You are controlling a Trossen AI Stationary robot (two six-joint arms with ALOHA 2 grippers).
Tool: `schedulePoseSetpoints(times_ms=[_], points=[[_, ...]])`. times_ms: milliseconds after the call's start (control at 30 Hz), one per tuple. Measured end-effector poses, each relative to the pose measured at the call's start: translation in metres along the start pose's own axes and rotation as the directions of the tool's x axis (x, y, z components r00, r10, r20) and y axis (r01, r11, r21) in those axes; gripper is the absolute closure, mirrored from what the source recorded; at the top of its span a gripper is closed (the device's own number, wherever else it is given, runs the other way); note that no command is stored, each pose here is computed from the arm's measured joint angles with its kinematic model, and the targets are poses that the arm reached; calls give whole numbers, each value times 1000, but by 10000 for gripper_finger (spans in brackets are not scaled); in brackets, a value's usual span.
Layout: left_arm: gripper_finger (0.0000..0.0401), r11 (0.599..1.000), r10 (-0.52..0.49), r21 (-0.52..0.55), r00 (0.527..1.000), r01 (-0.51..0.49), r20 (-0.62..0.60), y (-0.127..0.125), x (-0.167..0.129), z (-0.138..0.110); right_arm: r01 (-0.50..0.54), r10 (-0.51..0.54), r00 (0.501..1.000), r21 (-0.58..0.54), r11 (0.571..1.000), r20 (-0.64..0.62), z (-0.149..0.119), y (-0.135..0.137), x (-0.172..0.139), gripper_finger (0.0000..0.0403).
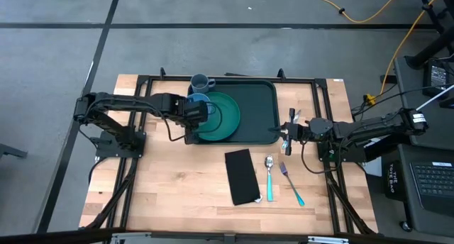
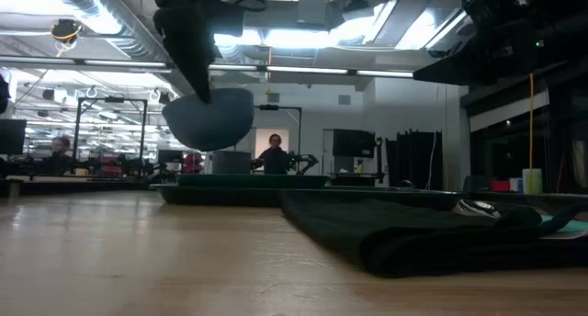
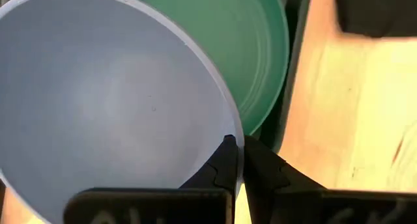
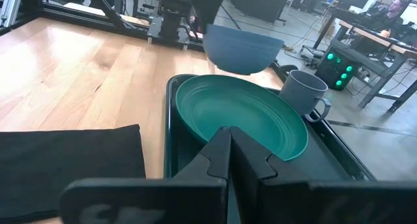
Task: Set up tray
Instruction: Put the blue bowl on the green plate on the green serving tray
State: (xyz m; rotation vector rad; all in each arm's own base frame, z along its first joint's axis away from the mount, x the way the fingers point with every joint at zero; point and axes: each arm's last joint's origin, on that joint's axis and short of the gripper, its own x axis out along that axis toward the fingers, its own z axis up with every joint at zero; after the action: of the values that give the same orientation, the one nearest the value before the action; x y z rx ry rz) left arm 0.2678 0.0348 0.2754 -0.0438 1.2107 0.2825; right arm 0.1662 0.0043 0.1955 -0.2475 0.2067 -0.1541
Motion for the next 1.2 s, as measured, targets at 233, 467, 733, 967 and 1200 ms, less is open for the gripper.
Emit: schedulePoseSetpoints(times_ms=[233, 467, 733, 967, 1200], points=[[398, 998, -11, 64, 1000, 12, -28, -10, 19, 7, 1, -1, 1000, 1, 1000, 3, 0, 0, 0, 392], [398, 991, -31, 127, 997, 40, -66, -5, 36, 25, 3, -3, 1000, 2, 1000, 9, 1, 0, 0, 392], [398, 984, -24, 170, 992, 45, -121, 8, 56, 39, 13, -13, 1000, 3, 1000, 11, 1, -1, 0, 392], [398, 984, -39, 165, 989, 63, -143, 14, 66, 41, 13, -13, 1000, 0, 1000, 11, 1, -1, 0, 392], [398, 983, -37, 172, 991, 59, -128, 15, 65, 43, 28, -28, 1000, -2, 1000, 8, 1, -1, 0, 392]])
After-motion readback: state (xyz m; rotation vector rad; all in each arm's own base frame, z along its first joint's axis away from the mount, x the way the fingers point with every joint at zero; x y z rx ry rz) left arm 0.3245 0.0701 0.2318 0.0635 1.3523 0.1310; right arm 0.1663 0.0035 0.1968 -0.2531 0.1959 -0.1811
